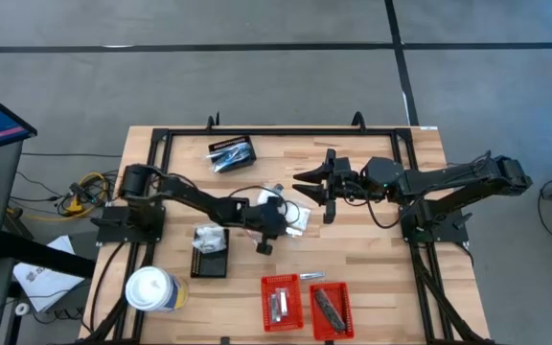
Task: Pick & Place Travel size toiletries
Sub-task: Put the nail cutter into the left red bin
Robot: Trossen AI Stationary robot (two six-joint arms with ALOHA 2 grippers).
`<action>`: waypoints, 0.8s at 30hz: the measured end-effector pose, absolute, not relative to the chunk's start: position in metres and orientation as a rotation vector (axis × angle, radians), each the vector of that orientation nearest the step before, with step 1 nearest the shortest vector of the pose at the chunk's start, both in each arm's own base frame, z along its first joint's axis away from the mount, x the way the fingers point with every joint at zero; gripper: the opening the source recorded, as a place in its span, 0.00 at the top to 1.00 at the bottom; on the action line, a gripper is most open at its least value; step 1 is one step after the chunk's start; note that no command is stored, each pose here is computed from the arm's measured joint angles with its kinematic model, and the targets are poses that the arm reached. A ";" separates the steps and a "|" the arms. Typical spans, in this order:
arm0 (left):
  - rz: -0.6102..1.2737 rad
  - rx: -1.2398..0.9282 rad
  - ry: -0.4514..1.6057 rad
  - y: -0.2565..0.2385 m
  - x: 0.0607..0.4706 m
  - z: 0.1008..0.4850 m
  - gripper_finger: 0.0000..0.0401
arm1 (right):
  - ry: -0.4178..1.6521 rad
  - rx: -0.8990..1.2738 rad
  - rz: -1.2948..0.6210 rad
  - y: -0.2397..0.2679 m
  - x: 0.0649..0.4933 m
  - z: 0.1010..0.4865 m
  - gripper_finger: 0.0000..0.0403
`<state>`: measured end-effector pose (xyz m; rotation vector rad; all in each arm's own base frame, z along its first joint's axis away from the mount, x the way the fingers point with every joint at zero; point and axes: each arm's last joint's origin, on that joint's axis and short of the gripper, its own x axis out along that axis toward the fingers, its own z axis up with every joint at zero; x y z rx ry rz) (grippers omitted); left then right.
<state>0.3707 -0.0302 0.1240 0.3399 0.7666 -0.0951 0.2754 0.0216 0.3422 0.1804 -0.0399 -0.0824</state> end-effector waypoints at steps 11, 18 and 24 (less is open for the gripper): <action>-0.373 0.352 0.619 -0.081 0.341 0.197 0.88 | -0.036 0.180 -0.082 0.022 0.275 0.342 0.72; -0.727 0.493 0.483 -0.129 0.323 0.207 0.88 | -0.041 0.181 -0.082 0.022 0.275 0.342 0.72; -0.779 0.607 0.286 -0.154 0.337 0.192 0.88 | -0.044 0.181 -0.082 0.022 0.275 0.343 0.72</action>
